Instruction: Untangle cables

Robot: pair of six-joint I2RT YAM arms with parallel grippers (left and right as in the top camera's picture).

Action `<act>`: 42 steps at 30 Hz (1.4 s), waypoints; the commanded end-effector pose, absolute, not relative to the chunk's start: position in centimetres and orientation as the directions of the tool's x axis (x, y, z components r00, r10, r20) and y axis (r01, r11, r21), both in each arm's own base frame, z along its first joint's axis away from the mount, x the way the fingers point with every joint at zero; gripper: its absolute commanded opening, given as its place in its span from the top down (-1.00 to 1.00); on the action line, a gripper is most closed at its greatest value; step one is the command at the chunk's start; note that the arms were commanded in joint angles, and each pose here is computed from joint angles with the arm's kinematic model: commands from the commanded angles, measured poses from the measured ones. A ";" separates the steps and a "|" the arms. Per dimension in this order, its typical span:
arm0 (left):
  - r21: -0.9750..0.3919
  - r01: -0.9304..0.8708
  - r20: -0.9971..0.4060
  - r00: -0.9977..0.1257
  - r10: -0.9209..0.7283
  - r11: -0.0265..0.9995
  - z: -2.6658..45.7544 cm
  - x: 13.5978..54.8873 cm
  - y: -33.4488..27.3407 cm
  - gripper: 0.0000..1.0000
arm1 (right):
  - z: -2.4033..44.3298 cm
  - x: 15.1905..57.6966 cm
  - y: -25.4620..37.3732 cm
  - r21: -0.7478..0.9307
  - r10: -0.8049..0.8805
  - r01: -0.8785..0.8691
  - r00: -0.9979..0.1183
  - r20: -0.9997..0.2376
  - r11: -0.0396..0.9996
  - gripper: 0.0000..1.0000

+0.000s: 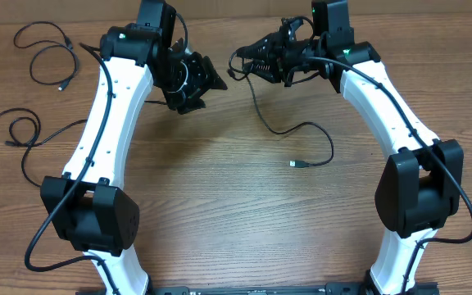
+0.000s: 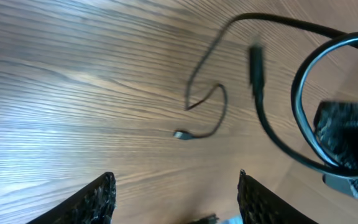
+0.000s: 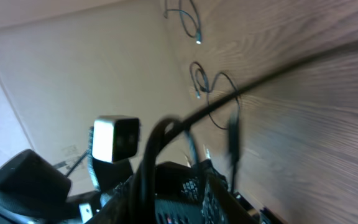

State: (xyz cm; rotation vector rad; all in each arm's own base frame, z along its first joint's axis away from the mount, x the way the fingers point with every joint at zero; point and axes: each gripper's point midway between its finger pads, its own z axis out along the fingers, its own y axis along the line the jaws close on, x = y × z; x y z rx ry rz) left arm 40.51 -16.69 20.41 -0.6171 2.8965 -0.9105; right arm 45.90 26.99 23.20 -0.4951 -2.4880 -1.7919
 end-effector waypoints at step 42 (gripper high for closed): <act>-0.169 -0.463 0.079 -0.887 -0.456 0.870 7.4 36.5 -11.0 -0.22 | 11.3 43.2 17.0 0.428 0.275 0.210 -0.957 -0.096 0.879 -1.00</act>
